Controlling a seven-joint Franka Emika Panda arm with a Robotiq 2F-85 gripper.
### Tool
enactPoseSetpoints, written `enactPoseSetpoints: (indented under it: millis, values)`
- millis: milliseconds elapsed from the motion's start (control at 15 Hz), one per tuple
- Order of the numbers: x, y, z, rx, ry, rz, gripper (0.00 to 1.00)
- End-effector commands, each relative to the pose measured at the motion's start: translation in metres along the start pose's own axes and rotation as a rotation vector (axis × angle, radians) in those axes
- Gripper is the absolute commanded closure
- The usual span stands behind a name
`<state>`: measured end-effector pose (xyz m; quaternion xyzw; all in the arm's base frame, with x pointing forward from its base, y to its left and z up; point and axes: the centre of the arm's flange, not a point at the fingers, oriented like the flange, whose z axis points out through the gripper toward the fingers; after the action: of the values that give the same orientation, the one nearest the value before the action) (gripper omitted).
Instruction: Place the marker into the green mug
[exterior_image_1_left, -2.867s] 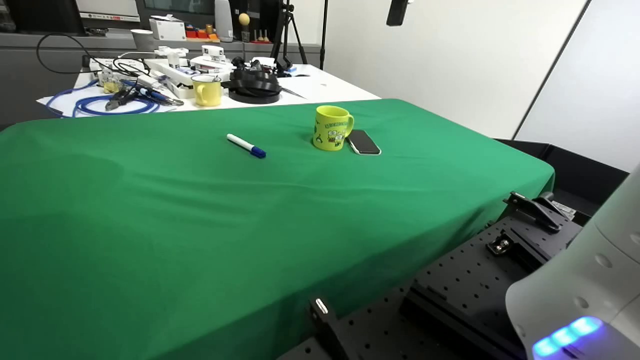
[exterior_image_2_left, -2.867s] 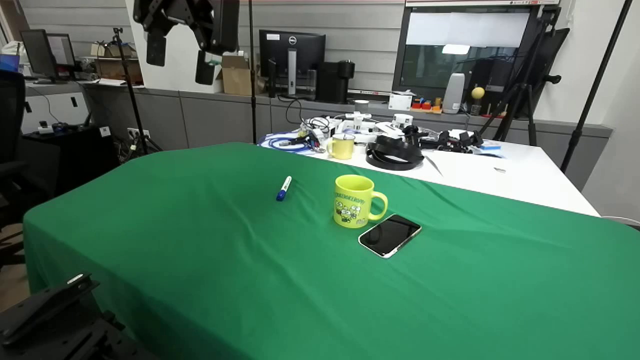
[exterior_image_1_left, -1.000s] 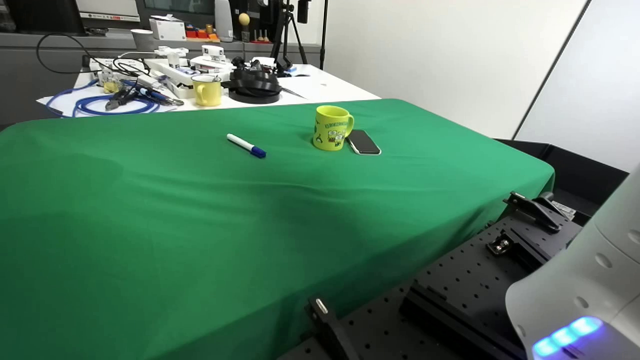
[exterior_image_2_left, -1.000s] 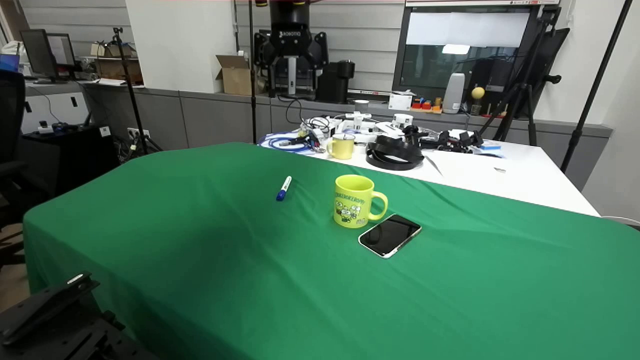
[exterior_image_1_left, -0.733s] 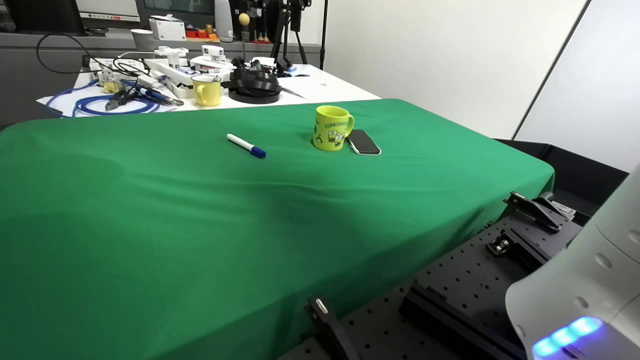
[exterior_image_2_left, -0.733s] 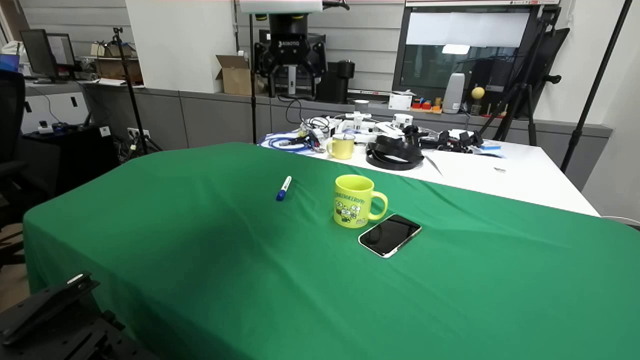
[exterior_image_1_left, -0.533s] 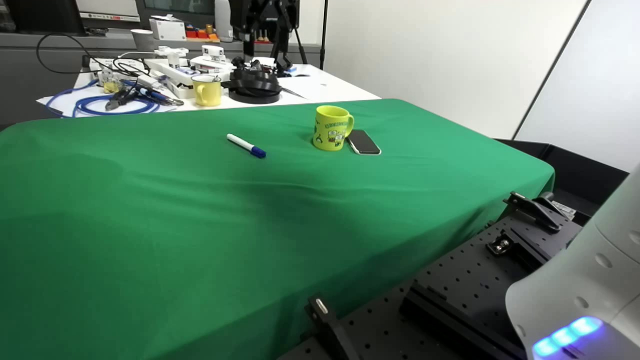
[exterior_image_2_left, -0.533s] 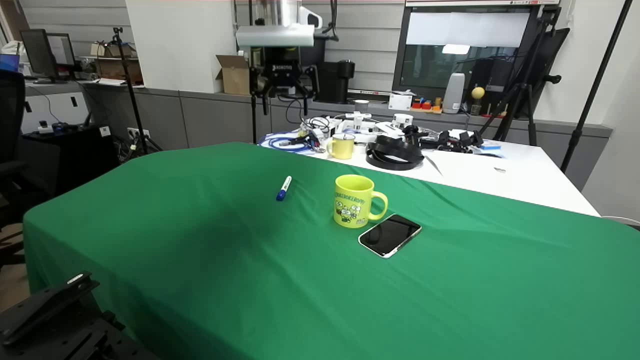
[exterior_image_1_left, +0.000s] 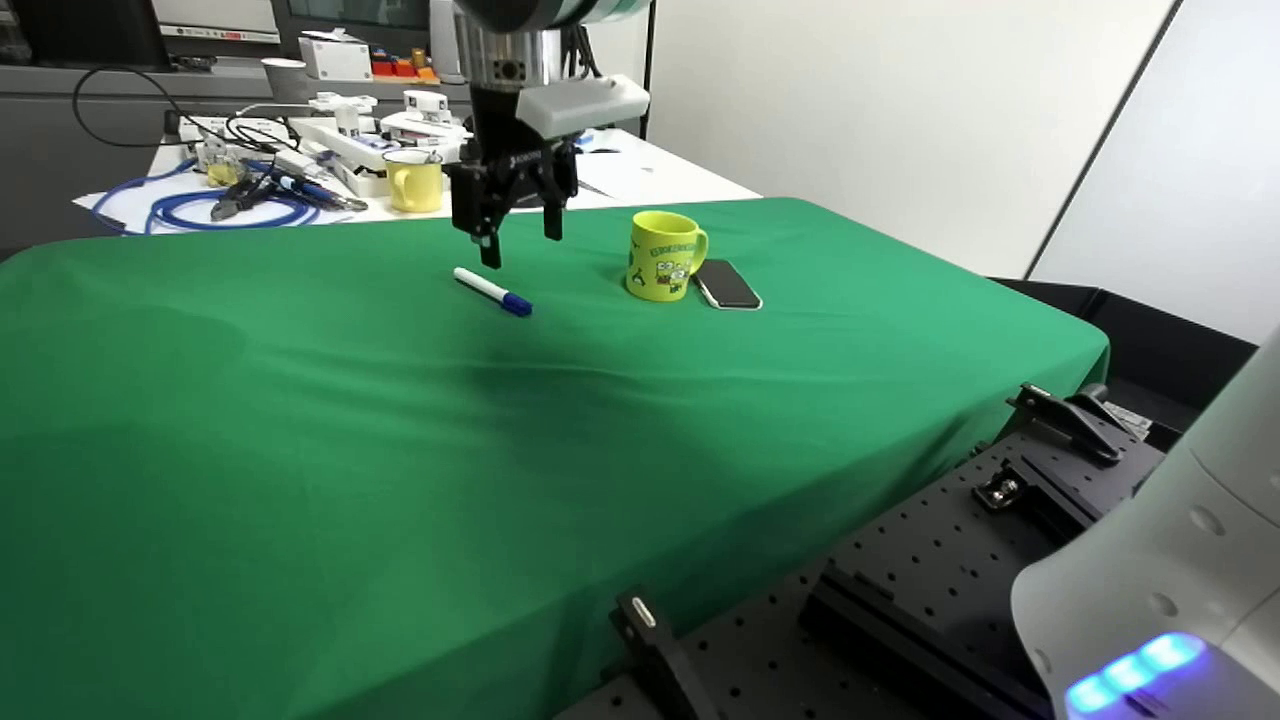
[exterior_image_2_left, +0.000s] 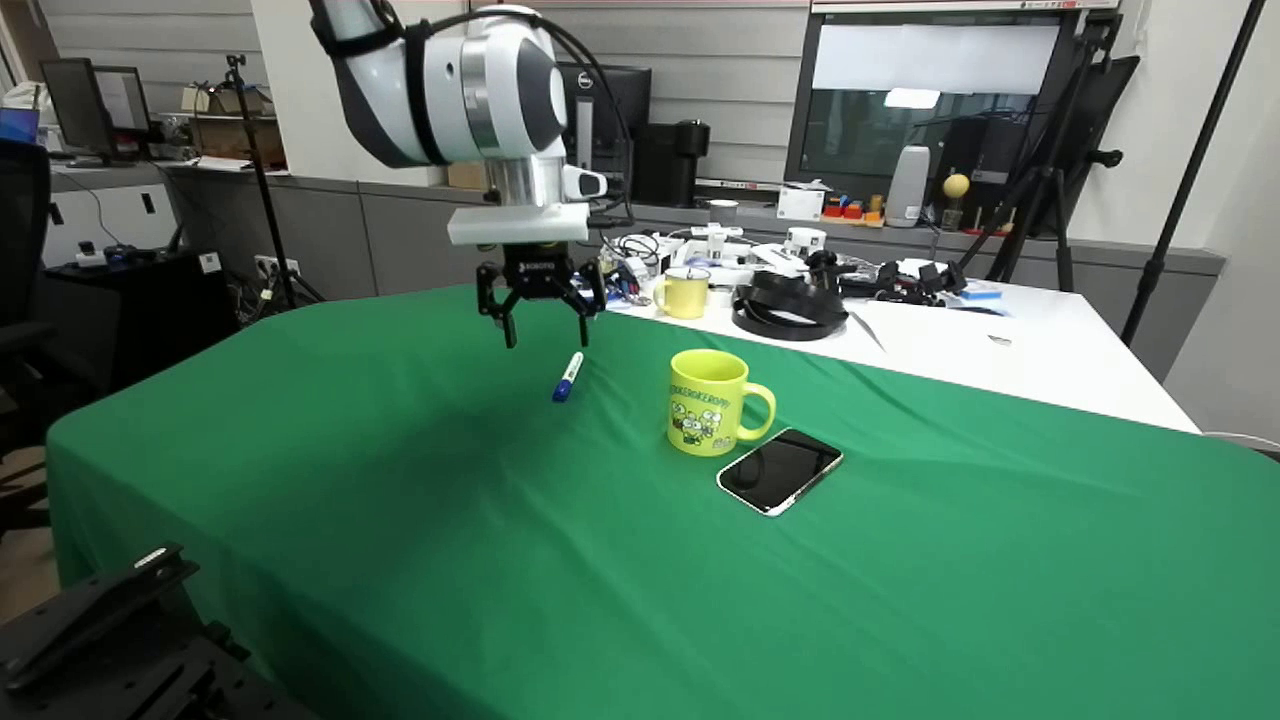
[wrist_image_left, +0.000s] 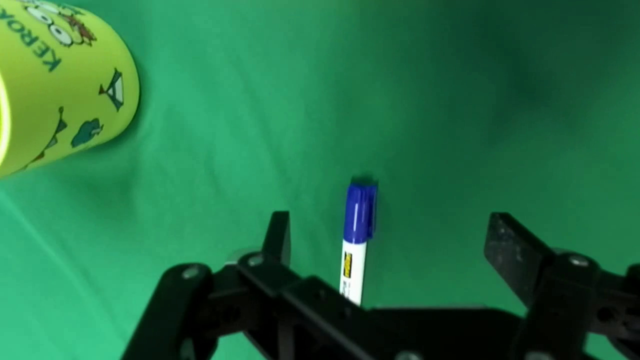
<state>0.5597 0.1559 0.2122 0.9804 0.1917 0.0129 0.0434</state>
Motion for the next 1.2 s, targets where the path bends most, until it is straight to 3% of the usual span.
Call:
enactPoseSetpoints:
  millis: [0,533,1133]
  values:
    - [0.008,0.005,0.034,-0.038,-0.032,0.056,0.00]
    - [0.011,0.023,0.052,-0.026,-0.046,0.137,0.00]
    - [0.015,0.021,0.054,0.012,-0.037,0.207,0.00]
